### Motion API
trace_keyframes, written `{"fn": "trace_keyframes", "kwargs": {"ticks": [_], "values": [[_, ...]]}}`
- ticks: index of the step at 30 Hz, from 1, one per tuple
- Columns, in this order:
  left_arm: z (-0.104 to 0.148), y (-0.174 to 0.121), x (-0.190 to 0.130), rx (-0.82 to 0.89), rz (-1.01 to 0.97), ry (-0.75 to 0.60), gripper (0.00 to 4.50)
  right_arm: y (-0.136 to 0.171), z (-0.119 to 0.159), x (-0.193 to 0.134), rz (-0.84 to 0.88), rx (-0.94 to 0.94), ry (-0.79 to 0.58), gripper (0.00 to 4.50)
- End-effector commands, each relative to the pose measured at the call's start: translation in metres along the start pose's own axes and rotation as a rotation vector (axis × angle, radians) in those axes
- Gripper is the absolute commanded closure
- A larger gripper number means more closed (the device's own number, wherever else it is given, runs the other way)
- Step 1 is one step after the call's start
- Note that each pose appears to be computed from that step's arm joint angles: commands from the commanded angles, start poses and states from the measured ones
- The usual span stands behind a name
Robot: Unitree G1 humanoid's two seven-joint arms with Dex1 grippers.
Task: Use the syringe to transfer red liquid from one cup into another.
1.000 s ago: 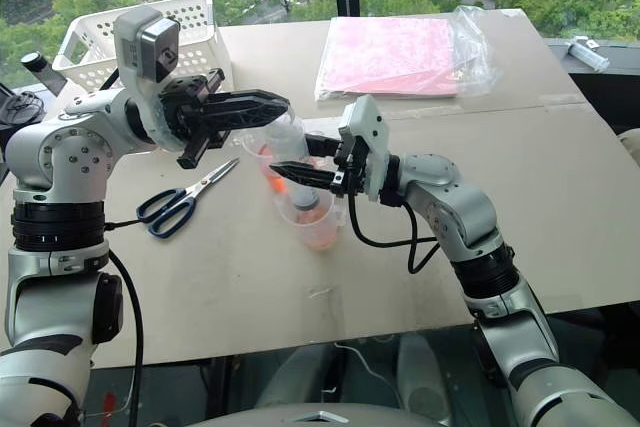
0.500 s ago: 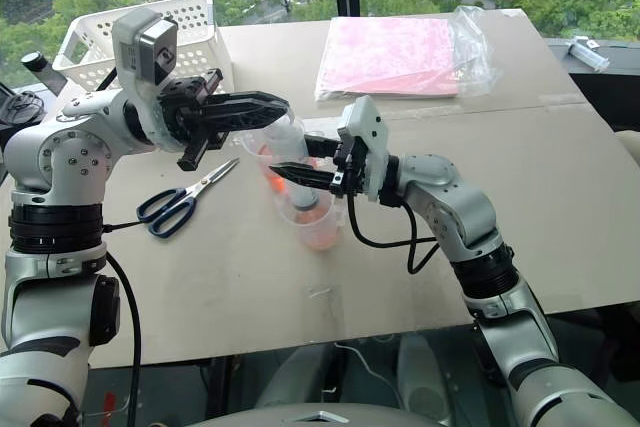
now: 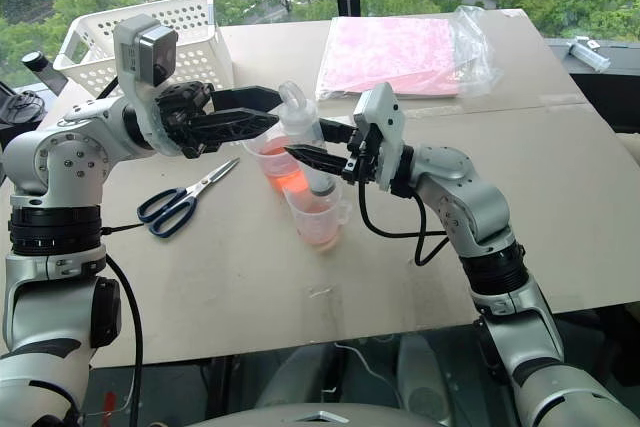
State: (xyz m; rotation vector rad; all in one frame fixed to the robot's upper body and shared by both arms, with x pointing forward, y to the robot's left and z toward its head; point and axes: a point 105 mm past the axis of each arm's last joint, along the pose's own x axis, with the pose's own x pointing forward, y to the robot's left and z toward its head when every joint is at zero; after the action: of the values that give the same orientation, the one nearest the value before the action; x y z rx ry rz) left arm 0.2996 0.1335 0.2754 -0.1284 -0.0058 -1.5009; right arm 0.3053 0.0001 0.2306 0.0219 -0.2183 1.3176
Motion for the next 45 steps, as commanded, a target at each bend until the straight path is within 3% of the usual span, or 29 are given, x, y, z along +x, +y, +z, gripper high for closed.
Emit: {"fn": "trace_keyframes", "kwargs": {"ticks": [1,14,20,24,31,36,39,45], "values": [[-0.017,-0.005,0.005,-0.077,-0.04,0.054,1.97,0.006,0.058,0.0,-0.011,-0.112,-0.212,3.02],[0.014,-0.01,-0.002,-0.042,-0.022,-0.027,1.97,0.022,0.075,0.001,0.002,0.041,-0.32,3.02],[0.04,-0.008,-0.025,-0.004,0.058,-0.121,1.97,0.012,0.095,-0.023,-0.051,0.125,-0.33,3.02],[0.038,-0.005,-0.047,0.007,0.154,-0.106,1.97,0.007,0.11,-0.043,-0.093,0.192,-0.298,3.02],[0.02,-0.011,-0.074,-0.013,0.272,-0.05,1.97,-0.012,0.075,-0.09,-0.282,0.207,0.068,3.02],[-0.014,-0.007,-0.094,-0.005,0.419,0.107,1.97,-0.028,0.038,-0.128,-0.449,0.201,0.408,3.02],[-0.04,-0.005,-0.106,0.017,0.508,0.224,1.97,-0.048,0.01,-0.16,-0.634,0.216,0.648,3.02],[-0.094,-0.026,-0.102,-0.036,0.508,0.339,1.97,-0.059,-0.03,-0.198,-0.797,0.316,0.833,3.02]]}}
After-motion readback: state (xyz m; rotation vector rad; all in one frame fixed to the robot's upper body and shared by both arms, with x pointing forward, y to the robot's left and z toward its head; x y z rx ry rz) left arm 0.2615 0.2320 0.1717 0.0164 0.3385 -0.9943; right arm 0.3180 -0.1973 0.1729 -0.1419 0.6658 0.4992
